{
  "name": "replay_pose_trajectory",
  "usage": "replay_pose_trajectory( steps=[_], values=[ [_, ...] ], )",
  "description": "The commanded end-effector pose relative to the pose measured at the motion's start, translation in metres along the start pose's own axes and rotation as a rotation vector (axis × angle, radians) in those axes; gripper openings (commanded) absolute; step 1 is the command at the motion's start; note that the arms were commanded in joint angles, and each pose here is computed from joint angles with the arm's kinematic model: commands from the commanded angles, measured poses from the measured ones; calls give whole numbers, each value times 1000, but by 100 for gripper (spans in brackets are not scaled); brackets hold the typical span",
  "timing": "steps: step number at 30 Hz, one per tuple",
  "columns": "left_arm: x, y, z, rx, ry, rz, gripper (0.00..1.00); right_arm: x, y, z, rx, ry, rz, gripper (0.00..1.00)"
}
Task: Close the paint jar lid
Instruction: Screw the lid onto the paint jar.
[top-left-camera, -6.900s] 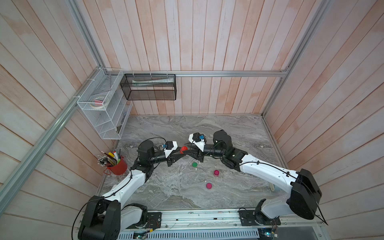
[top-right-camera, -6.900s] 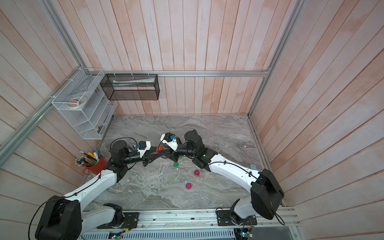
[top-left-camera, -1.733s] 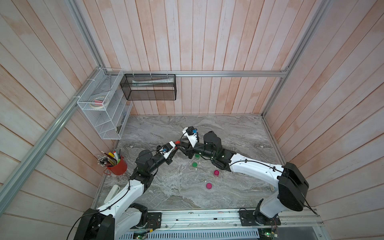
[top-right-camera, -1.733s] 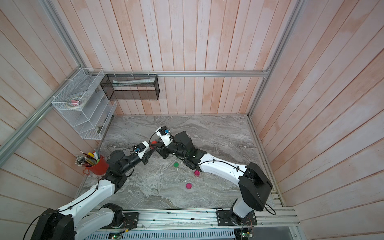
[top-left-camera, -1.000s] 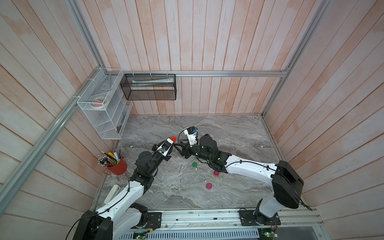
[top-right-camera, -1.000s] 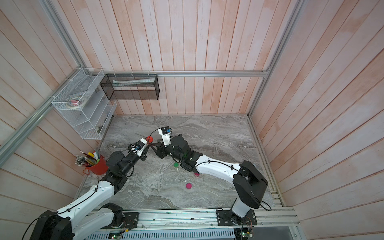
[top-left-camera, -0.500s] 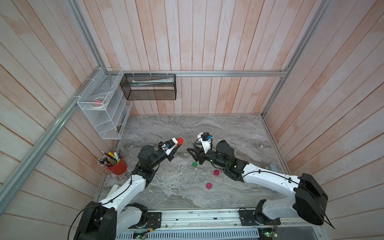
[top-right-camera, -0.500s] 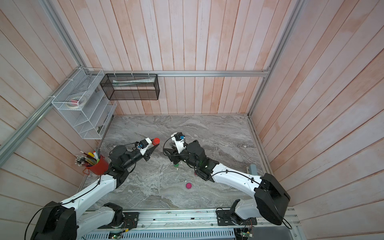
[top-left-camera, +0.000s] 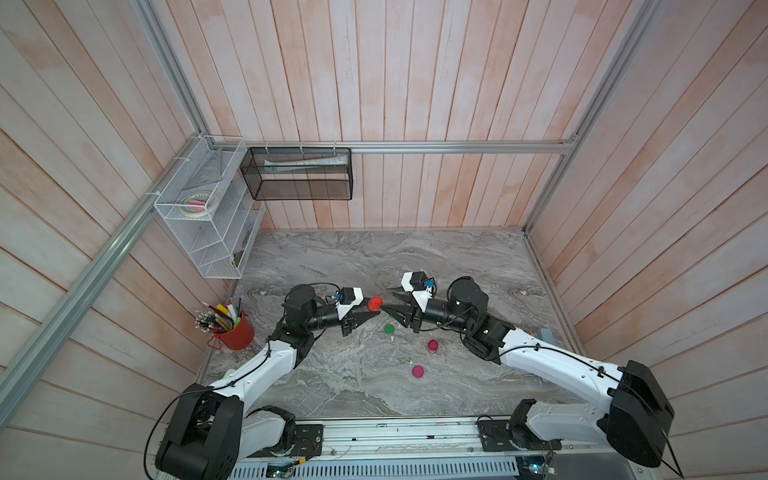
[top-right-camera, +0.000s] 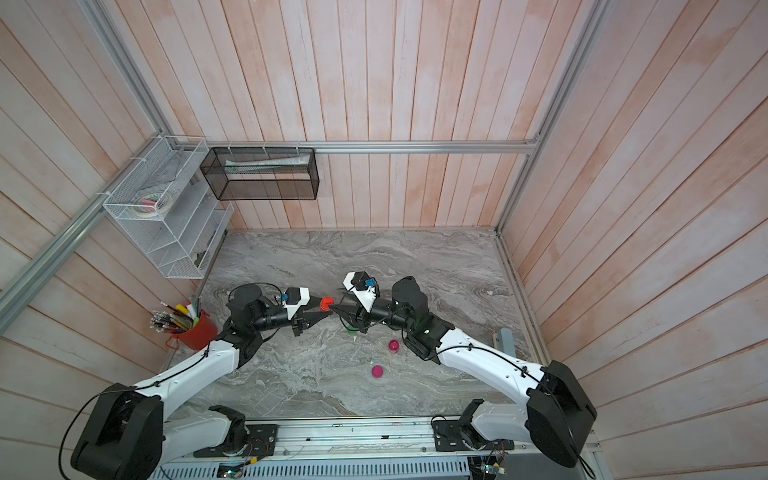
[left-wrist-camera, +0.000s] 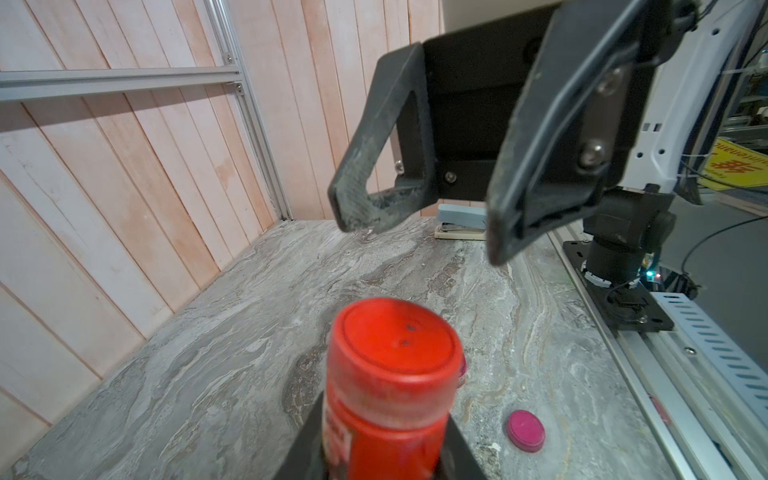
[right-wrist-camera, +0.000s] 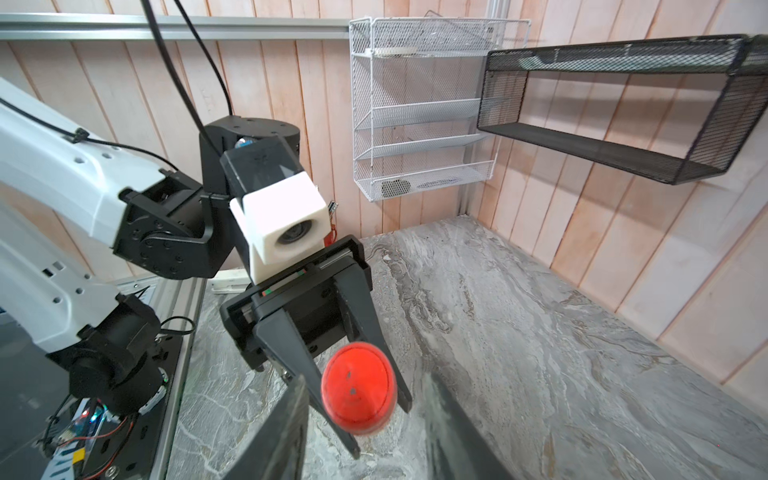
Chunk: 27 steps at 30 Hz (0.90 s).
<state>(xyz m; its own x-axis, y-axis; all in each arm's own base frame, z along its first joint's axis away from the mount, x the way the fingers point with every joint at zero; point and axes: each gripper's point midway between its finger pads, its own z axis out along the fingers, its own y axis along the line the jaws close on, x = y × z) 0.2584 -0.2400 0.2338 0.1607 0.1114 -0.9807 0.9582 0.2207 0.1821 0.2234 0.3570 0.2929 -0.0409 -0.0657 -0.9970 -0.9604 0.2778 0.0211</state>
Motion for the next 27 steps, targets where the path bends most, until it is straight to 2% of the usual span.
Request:
replay_pose_trajectory(
  steps=[1,27],
  values=[
    [-14,-2,0,36,-34,20,28,-4,6,6,-56,7,-23,46],
    [-13,1,0,19,-28,28,27,12,9,24,-101,75,3,36]
  ],
)
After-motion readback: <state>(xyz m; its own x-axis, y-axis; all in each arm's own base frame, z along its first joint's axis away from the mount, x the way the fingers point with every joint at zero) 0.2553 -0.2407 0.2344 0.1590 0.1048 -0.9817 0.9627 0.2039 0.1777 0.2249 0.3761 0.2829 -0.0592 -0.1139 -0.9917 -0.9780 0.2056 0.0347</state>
